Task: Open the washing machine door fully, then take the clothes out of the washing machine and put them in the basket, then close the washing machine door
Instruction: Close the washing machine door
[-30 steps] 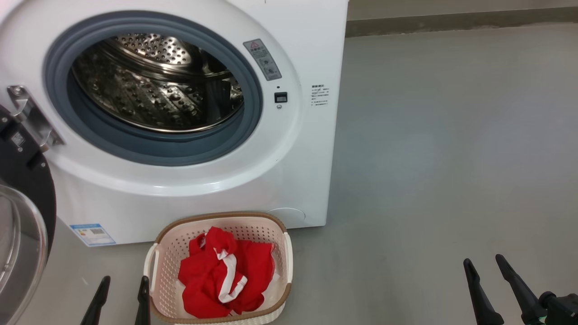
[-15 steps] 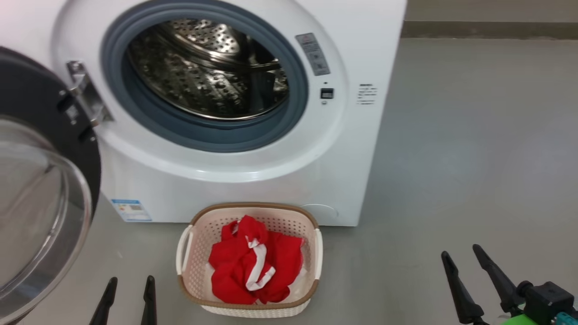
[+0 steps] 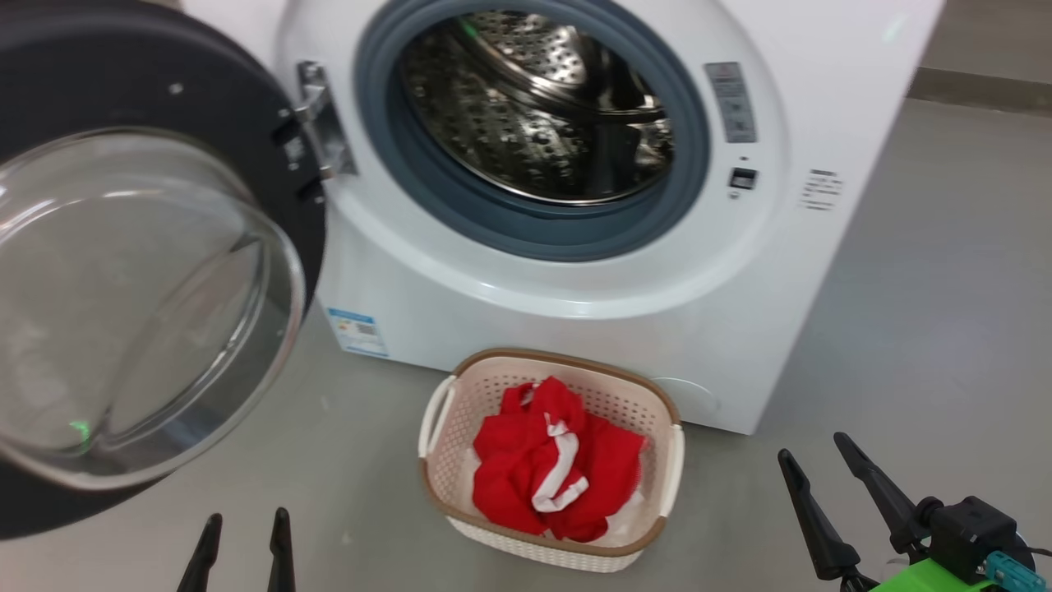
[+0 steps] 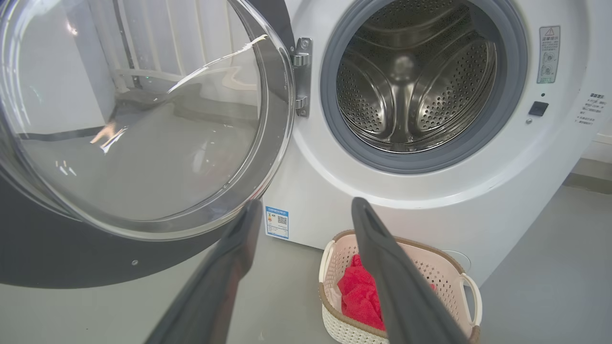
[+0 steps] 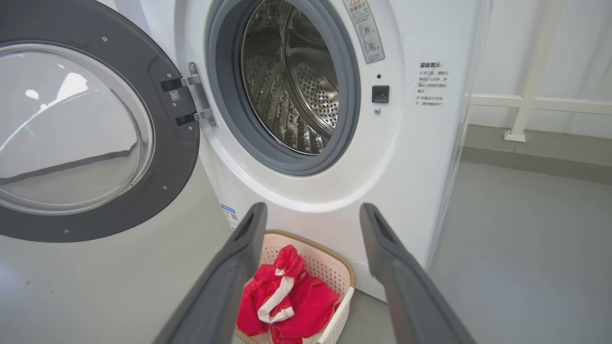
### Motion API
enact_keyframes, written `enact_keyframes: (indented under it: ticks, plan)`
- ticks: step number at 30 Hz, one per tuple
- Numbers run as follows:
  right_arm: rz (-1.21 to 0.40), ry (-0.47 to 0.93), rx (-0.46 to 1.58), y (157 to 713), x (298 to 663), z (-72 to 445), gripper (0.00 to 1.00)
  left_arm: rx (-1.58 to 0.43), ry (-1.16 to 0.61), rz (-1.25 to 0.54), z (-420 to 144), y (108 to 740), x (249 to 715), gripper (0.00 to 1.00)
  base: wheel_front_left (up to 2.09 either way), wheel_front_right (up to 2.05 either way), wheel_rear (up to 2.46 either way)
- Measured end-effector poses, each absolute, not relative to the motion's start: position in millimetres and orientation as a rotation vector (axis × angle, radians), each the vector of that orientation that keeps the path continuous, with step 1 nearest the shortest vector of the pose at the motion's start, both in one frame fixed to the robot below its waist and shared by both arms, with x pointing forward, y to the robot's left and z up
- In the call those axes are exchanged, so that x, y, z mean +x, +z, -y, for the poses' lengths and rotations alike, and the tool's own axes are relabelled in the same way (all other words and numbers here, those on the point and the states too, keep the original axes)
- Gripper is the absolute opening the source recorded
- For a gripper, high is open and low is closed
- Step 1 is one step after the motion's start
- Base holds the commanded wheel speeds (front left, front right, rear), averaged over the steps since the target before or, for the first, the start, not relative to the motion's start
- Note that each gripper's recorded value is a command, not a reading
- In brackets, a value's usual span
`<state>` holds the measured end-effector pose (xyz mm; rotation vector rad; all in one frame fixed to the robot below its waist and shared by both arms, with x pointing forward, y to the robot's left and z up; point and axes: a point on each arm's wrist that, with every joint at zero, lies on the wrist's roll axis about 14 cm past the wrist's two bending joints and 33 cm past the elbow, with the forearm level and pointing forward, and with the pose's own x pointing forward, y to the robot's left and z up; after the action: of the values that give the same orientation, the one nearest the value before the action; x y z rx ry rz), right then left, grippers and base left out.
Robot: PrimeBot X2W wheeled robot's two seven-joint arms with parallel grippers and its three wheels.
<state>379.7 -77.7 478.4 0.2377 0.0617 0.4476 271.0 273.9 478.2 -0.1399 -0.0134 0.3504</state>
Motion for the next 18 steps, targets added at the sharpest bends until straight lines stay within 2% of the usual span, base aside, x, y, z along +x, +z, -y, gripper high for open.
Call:
enact_keyframes:
  ticks: [18]
  plan:
    - [-0.084,0.74,0.222,481,390,-19,1.0,-0.178,0.623,0.017,-317,474,197,1.0,0.0,0.0,0.0]
